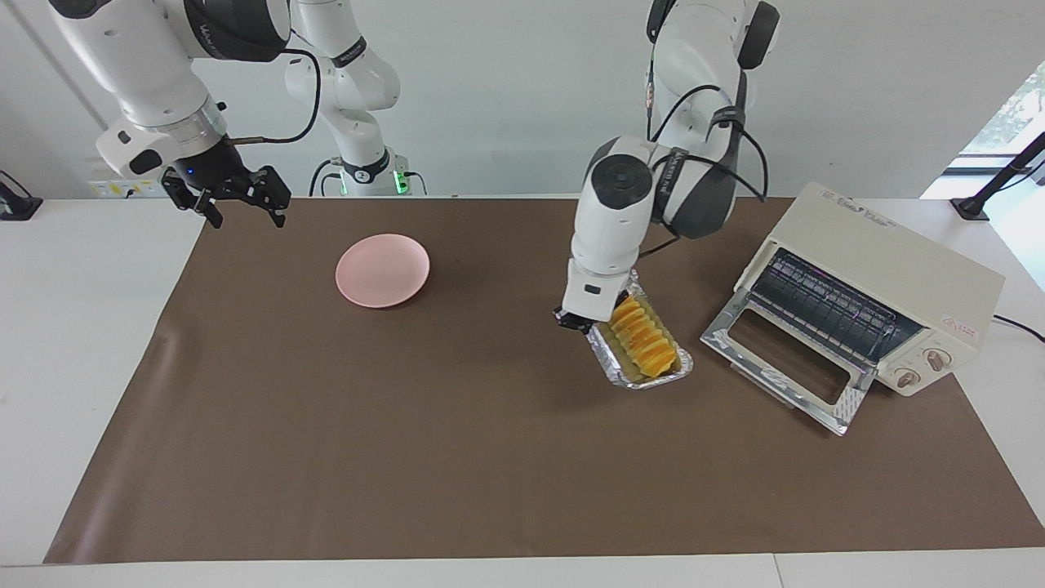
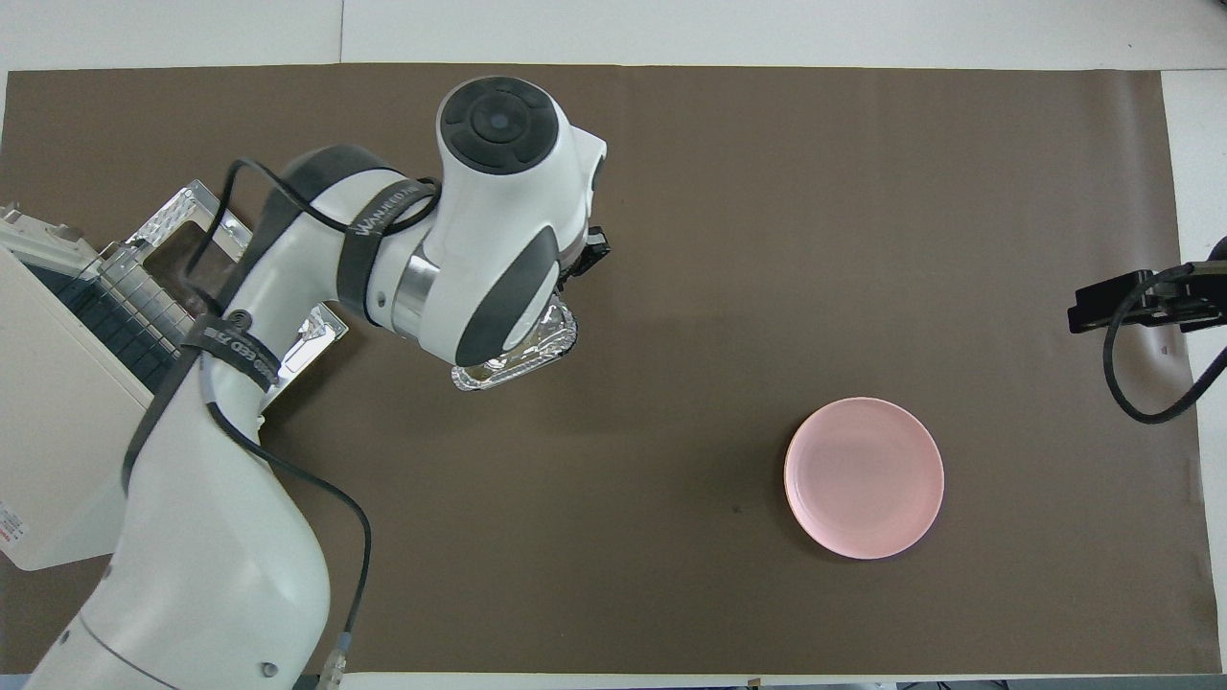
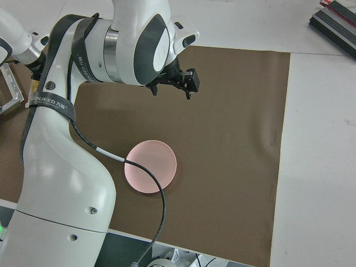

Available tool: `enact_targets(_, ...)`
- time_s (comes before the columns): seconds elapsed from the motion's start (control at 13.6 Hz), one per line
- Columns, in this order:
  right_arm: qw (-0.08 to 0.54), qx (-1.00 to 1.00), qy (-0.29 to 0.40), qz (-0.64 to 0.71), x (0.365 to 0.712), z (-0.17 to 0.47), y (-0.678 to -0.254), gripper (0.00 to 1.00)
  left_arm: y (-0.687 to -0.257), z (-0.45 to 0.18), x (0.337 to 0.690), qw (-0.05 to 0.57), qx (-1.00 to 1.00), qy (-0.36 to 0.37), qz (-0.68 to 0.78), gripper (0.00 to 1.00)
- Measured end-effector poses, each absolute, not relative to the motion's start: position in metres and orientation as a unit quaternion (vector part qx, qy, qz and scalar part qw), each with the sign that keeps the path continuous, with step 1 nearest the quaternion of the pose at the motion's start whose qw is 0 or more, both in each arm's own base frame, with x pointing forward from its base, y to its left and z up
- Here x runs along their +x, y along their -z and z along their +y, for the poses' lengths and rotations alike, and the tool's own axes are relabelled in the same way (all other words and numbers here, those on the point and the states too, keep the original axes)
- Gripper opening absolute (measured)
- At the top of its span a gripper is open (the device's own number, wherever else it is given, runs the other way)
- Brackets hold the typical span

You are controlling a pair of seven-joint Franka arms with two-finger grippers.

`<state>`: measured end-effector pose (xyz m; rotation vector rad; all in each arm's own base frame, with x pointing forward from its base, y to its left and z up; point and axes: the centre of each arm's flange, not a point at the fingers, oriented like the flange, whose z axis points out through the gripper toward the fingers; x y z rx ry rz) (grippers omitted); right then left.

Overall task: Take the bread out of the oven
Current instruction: 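Pull the foil tray out with the left gripper toward the plate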

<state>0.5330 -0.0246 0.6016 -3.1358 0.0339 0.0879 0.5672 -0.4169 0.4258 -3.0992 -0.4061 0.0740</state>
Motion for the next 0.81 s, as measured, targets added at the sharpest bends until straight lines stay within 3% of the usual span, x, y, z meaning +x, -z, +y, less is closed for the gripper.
enact_targets(0.37, 0.002, -1.0, -0.028, 0.011, 0.533, -0.025, -0.602, 1.0, -0.391, -0.537, 0.494, 0.01, -0.999, -0.025, -0.032, 0.02)
enact_targets(0.81, 0.002, -1.0, -0.028, 0.011, 0.533, -0.025, -0.602, 1.0, -0.389, -0.564, 0.467, 0.007, -1.0, -0.021, -0.005, 0.02)
